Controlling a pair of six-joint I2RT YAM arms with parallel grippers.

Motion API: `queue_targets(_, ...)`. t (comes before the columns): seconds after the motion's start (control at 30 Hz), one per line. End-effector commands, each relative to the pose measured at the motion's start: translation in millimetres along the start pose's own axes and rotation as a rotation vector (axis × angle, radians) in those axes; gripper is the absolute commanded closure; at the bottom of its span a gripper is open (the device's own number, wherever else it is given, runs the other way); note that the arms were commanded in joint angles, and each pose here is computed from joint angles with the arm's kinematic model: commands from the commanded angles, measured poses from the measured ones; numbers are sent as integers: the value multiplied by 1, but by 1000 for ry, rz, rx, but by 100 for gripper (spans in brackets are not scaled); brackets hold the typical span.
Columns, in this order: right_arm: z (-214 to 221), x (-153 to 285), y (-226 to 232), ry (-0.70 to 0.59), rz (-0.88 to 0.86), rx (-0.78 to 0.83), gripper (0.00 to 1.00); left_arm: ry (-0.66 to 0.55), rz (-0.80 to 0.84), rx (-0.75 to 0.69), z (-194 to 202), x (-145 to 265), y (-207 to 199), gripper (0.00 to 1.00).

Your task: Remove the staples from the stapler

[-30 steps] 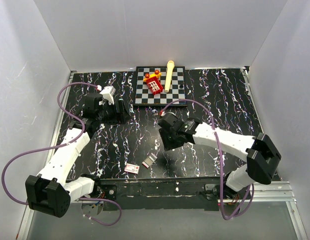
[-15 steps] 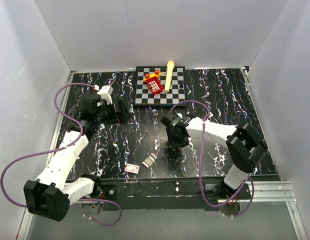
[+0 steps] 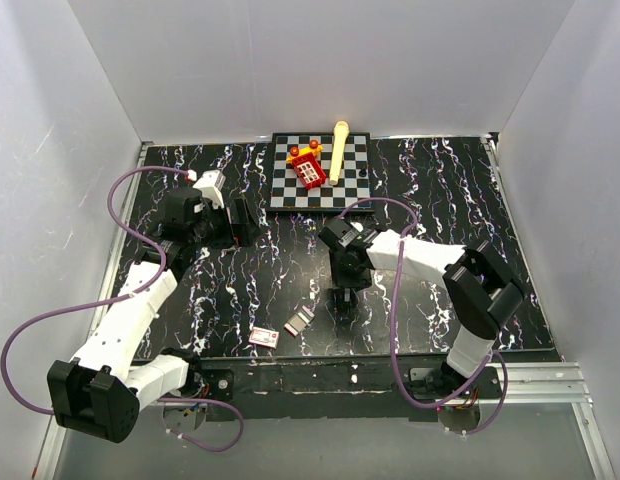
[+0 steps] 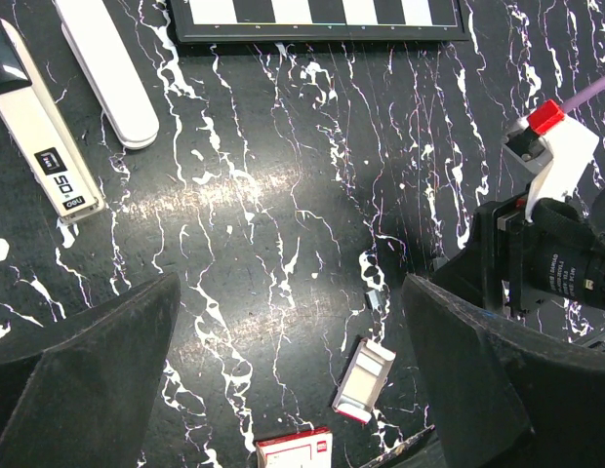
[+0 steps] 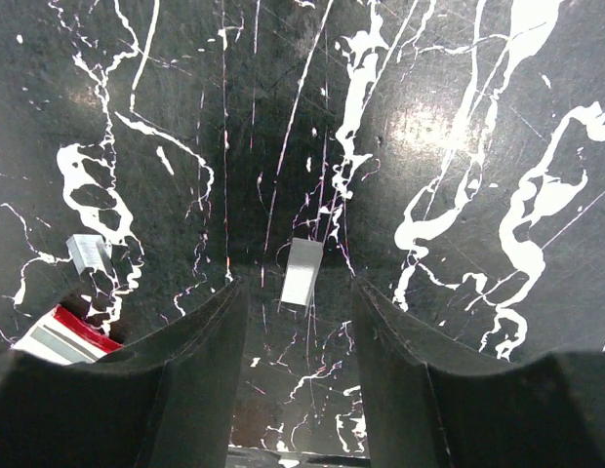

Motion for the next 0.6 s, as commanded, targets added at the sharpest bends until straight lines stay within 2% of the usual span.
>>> queue_targets(0.0, -11, -2, 6, -25, -8, -71, 46, -36, 5, -10, -4, 6, -2, 2)
queue_targets(0.3, -9, -10, 4, -11, 32, -118, 46, -33, 7, -10, -3, 6, -2, 2)
queue_targets(0.57, -7, -14, 1, 2, 60, -135, 53, -29, 9, -9, -3, 6, -2, 2)
Point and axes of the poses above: each gripper's point midway between its finger pads, its own x axis back along the fingers, its own y axis along the line the jaws close on, z = x × y, the point moved 7 cm from there along x, back along the fingers, and after that the axes turned 9 degrees about x, right-handed, at the moved point
